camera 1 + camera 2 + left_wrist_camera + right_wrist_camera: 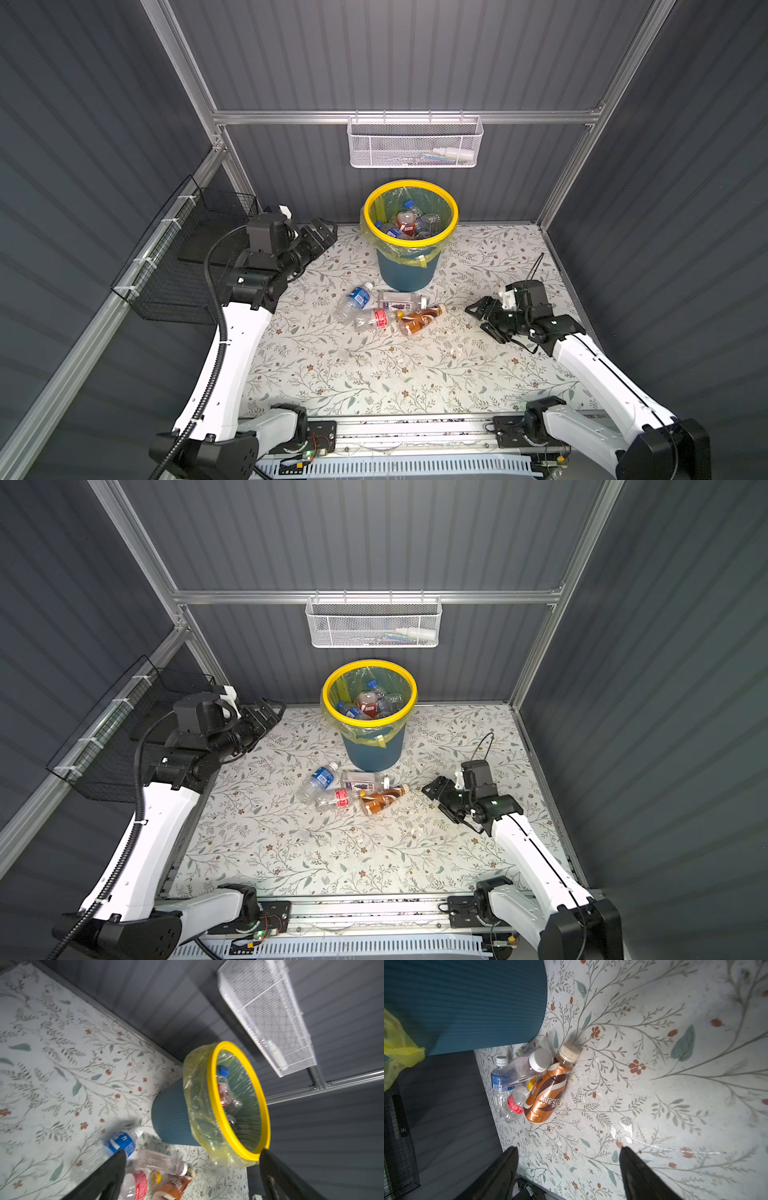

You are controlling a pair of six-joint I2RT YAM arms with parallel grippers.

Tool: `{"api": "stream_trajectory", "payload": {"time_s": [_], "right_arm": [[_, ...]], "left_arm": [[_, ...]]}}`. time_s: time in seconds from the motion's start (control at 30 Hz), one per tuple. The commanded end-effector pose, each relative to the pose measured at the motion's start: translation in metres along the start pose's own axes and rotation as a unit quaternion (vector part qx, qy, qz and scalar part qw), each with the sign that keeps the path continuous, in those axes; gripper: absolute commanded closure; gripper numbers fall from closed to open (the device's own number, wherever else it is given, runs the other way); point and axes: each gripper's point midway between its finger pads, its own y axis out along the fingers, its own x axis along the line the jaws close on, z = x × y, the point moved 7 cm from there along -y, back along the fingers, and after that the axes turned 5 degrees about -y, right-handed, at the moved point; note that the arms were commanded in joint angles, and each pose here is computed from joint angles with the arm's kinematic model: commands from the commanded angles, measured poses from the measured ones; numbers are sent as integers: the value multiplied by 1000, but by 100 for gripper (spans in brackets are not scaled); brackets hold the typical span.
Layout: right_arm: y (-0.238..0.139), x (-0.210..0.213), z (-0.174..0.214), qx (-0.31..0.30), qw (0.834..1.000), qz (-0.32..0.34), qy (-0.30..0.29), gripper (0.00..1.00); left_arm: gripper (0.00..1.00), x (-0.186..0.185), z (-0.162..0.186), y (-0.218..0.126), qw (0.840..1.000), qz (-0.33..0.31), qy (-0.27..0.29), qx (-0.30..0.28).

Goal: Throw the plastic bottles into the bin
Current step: 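Grasp the Nescafe bottle with the right gripper while the left gripper returns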

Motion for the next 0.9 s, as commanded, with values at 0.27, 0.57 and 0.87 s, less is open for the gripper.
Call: {"api": "stream_trajectory", "payload": {"time_s": [0.27,0.57,0.87], "right_arm": [[63,53,2,21,999,-41,24,20],[110,62,13,28,997,-21,66,18],[138,65,12,37,995,-4,90,18]], "left_arm": [[0,74,56,13,992,-86,-14,86],[0,86,64,9,991,-94,-14,89],[0,95,72,14,990,-96,-17,100]]}}
